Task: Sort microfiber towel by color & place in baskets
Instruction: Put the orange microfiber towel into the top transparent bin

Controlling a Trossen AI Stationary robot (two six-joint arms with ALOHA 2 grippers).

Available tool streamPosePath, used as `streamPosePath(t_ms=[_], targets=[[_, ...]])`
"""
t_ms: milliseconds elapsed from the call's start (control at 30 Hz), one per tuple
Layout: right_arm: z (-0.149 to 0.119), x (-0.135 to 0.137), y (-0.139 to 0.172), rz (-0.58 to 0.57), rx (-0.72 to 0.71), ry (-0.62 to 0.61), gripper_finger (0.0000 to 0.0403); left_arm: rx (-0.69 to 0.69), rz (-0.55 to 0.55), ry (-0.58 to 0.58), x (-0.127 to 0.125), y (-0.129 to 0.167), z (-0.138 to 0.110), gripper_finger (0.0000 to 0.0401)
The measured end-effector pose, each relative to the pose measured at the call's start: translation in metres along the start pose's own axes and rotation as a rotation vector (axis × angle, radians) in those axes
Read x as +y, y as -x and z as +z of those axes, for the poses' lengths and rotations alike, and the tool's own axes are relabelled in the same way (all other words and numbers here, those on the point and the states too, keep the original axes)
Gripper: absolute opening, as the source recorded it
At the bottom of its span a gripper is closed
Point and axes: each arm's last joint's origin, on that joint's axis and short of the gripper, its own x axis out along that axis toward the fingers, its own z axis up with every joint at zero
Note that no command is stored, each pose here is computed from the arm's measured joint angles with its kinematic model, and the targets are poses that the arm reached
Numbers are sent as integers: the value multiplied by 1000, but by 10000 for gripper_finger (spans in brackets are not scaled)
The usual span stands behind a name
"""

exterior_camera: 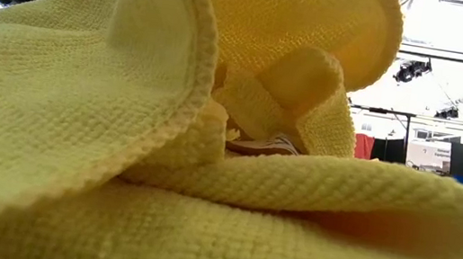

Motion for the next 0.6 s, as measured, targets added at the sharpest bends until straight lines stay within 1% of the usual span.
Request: streamPosePath(t_ms=[133, 267, 400, 600], targets=[[-13, -38, -15, -16, 39, -82, 2, -11, 1, 3, 0, 0, 1, 140], [-27, -58, -45, 6, 111, -131, 1, -13, 8, 2, 0, 0, 1, 140], [-38, -62, -79, 36, 182, -140, 1, -13, 10, -6, 0, 0, 1, 140], [-51, -53, -123, 70, 276, -111, 2, -16, 19, -7, 0, 0, 1, 140]])
